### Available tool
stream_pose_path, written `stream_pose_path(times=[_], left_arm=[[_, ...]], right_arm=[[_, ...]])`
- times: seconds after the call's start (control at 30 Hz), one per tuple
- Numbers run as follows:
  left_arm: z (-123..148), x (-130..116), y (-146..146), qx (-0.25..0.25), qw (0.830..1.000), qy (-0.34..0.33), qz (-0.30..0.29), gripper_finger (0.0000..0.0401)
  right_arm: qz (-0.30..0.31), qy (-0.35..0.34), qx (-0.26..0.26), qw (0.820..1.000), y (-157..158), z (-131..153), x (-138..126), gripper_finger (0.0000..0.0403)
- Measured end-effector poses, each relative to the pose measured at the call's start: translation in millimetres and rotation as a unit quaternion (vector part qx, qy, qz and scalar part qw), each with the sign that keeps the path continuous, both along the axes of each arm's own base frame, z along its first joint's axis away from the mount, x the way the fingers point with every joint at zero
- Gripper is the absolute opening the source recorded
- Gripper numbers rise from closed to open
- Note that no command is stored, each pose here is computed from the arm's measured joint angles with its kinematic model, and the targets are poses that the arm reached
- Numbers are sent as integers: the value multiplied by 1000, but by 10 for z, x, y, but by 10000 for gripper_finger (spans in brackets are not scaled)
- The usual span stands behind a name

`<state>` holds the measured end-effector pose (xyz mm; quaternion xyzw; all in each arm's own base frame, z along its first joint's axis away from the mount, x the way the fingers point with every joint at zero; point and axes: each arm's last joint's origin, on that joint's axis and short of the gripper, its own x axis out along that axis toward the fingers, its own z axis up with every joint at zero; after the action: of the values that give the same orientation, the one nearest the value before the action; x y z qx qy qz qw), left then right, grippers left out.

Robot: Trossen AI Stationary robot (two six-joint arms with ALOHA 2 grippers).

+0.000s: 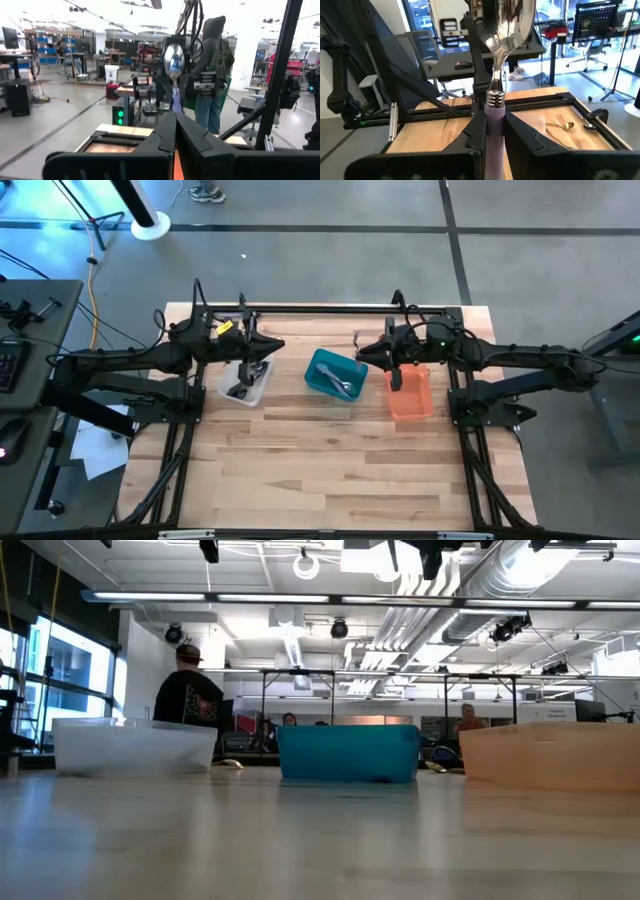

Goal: Sort silverware by color (type)
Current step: Put the purple spoon into the blue bin

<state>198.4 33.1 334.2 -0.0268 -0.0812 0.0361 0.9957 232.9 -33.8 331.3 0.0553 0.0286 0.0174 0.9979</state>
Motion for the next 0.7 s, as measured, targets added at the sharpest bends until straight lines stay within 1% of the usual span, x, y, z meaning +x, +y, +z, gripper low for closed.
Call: stream_pose_path(times=[0.13, 0.3, 0.43, 0.53, 0.63, 0.7], left_arm=[[51, -10, -2, 5, 1000, -27, 0, 0], [108, -25, 4, 10, 998, -56, 5, 0], [120, -29, 4, 11, 998, -63, 5, 0], [148, -37, 1, 13, 997, -77, 5, 0], [159, -41, 1, 15, 996, -83, 5, 0], [157, -41, 1, 14, 996, -83, 5, 0]], right_arm=[[-38, 47, 31, 998, -52, -77, 186, 35], [-85, 144, 25, 986, -138, -171, 510, 34], [-120, 245, 32, 961, -256, -364, 719, 35], [-140, 314, 65, 937, -358, -557, 834, 34], [-158, 365, 97, 912, -435, -760, 925, 34], [-161, 385, 104, 903, -470, -879, 984, 34]])
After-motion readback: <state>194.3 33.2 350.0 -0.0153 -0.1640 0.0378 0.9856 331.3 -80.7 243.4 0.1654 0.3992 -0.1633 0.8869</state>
